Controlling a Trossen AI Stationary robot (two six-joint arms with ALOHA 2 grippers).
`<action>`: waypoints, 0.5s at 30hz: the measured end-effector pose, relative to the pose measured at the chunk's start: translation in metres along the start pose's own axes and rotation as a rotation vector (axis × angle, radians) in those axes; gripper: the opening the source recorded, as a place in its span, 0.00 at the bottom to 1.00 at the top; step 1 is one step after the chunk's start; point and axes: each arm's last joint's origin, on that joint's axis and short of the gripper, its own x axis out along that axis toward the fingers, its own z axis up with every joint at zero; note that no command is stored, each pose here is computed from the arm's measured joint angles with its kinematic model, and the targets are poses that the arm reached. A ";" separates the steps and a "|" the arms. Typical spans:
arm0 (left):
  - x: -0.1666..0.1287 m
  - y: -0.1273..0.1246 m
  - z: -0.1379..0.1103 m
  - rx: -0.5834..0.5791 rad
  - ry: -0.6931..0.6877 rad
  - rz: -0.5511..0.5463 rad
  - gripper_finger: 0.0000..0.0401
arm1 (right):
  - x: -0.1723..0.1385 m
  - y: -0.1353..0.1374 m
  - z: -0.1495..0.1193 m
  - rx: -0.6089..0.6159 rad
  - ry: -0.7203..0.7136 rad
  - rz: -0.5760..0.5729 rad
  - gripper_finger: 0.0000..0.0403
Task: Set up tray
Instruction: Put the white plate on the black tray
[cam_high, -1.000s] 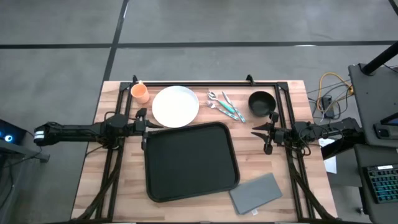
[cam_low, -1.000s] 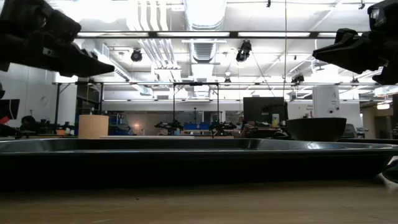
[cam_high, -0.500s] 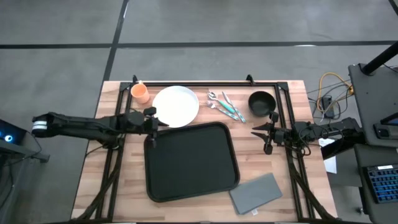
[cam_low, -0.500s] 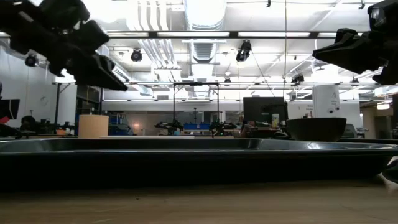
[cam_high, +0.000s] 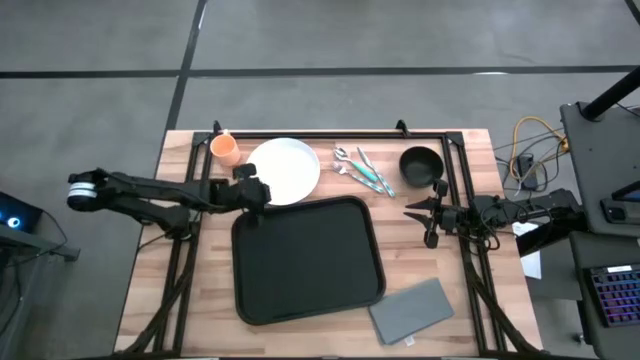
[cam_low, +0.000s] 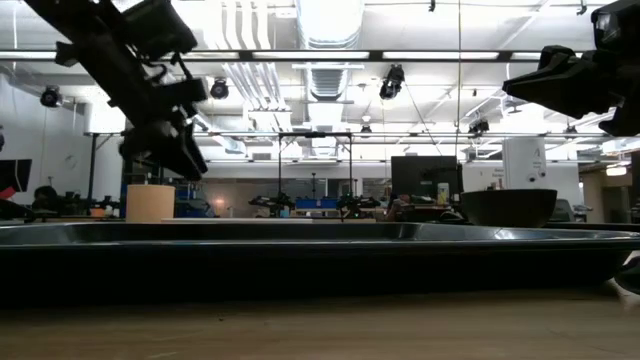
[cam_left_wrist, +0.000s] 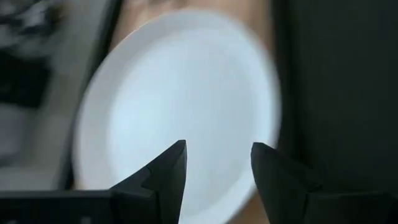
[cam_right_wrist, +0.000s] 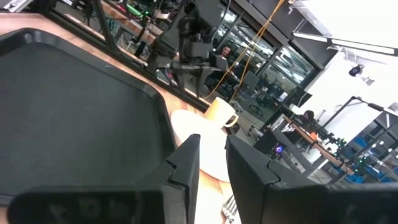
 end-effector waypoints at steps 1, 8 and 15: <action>0.002 0.001 0.001 -0.001 0.011 0.023 0.40 | 0.000 0.000 0.000 0.000 0.000 0.000 0.17; -0.002 0.019 0.004 -0.143 0.004 0.082 0.40 | 0.000 0.000 0.000 0.000 0.000 0.001 0.17; -0.017 0.038 -0.010 -0.449 0.014 0.151 0.40 | 0.000 0.000 0.000 0.000 0.000 0.001 0.17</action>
